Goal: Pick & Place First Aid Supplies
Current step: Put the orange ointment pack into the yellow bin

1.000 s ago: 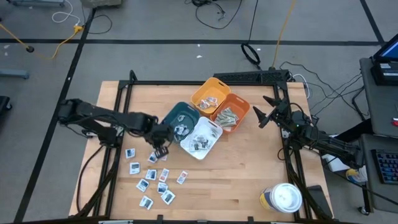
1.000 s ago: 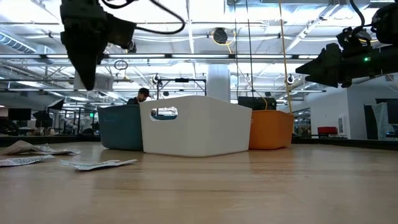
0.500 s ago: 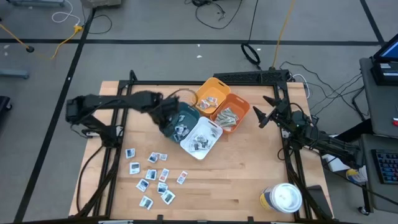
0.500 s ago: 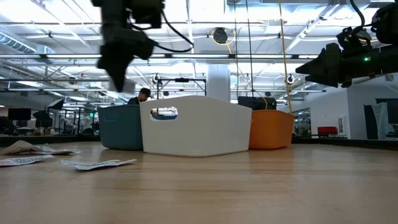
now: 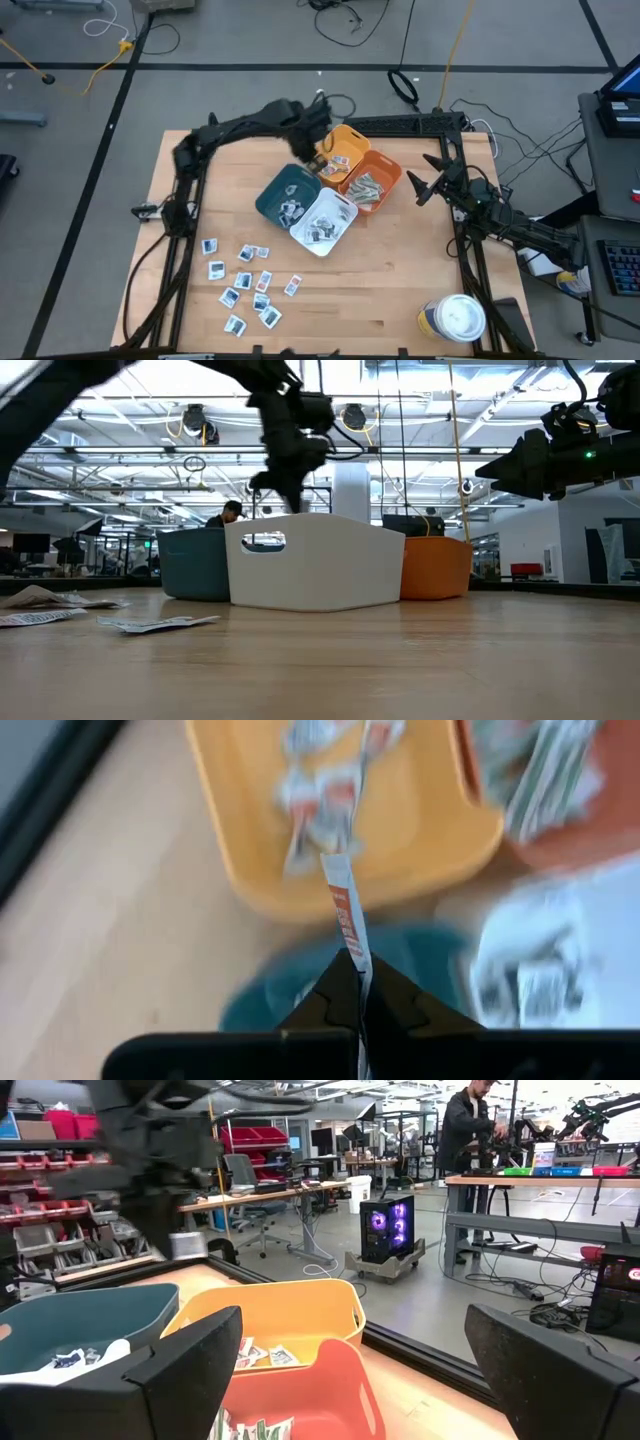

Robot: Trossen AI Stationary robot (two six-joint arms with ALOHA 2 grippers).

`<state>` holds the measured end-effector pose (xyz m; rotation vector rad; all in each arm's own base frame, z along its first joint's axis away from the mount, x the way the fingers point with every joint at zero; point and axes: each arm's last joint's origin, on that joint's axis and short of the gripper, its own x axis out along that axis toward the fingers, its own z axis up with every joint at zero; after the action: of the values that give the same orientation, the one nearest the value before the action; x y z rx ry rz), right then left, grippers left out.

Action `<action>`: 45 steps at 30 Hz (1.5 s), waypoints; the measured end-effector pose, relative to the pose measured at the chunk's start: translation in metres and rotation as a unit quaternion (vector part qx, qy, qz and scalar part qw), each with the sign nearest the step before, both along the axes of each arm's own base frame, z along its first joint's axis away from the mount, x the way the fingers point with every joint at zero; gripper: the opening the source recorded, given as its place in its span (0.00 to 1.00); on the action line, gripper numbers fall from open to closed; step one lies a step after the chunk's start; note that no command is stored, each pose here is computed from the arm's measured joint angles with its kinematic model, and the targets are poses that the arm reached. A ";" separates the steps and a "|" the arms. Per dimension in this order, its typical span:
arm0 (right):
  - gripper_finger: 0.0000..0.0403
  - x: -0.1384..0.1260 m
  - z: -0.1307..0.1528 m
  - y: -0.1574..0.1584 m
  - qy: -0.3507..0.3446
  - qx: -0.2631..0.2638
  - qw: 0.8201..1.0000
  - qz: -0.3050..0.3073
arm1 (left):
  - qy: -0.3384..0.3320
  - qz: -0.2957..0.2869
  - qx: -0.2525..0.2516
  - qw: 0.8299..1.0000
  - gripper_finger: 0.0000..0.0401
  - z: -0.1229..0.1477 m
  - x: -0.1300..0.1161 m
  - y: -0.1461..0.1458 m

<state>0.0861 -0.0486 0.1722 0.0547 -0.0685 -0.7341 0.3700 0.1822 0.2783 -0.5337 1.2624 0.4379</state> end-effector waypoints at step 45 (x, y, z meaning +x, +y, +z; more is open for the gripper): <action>0.94 0.000 0.000 0.000 0.000 0.000 1.000 0.000 | -0.031 -0.014 0.033 0.999 0.78 -0.036 0.056 0.048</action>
<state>0.0861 -0.0486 0.1722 0.0544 -0.0680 -0.7345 0.4261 0.2305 0.2419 -0.4711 1.1898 0.4351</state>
